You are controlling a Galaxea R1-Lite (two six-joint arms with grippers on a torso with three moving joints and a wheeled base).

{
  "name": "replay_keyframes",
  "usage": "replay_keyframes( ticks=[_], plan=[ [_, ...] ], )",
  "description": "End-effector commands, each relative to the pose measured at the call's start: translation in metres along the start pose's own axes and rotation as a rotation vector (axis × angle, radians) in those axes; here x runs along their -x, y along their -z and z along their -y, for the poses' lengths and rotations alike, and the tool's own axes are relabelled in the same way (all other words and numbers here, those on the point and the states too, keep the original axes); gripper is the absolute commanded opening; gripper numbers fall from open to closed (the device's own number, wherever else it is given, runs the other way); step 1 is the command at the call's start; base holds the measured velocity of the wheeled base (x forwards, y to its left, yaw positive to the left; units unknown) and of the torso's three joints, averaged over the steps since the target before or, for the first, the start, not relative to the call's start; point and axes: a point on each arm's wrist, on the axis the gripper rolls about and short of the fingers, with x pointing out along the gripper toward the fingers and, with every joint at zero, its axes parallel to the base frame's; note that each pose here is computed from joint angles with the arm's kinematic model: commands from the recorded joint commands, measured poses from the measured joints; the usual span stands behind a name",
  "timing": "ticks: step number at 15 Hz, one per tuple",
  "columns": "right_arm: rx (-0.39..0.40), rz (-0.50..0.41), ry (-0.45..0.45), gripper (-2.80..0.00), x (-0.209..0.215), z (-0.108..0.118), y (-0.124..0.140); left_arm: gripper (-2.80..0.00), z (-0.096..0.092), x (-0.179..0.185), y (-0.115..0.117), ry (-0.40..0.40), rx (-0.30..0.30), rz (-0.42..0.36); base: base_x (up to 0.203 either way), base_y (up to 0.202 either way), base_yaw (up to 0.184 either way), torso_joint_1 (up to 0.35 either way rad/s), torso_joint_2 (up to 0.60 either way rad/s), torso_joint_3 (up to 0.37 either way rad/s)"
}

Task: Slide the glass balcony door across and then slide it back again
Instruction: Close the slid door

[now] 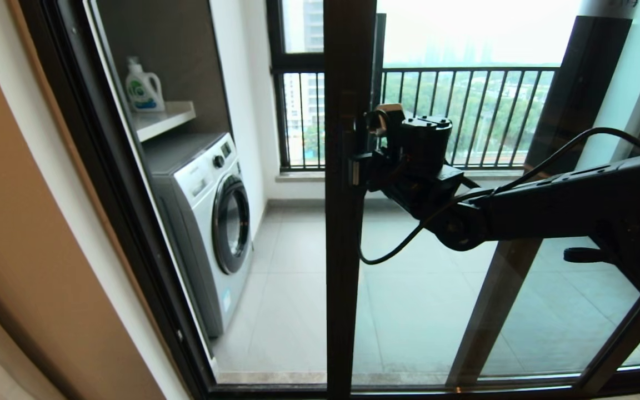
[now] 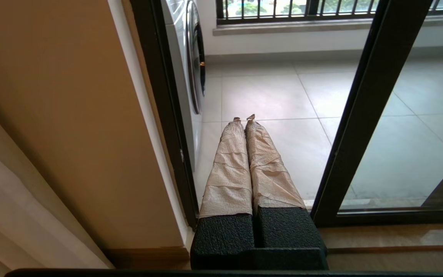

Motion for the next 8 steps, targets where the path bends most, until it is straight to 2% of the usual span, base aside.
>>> replay_keyframes(
  ticks=[1,4,8],
  plan=[
    [-0.003,0.005,0.016,-2.80,0.000,-0.002,0.000,-2.80,0.000,0.000,0.000,0.000,0.000,-0.002,0.000,0.000,0.000,0.000,0.00,0.000],
    [-0.009,0.019,0.029,-2.80,0.004,0.005,-0.008,-2.80,0.000,0.000,0.000,0.000,0.000,-0.002,0.000,0.000,0.000,0.000,0.00,0.000],
    [-0.031,0.000,0.075,-2.80,0.030,0.034,-0.021,-2.80,0.000,0.000,0.000,0.000,0.000,-0.002,0.000,0.000,0.000,0.000,0.00,0.000]
  ],
)
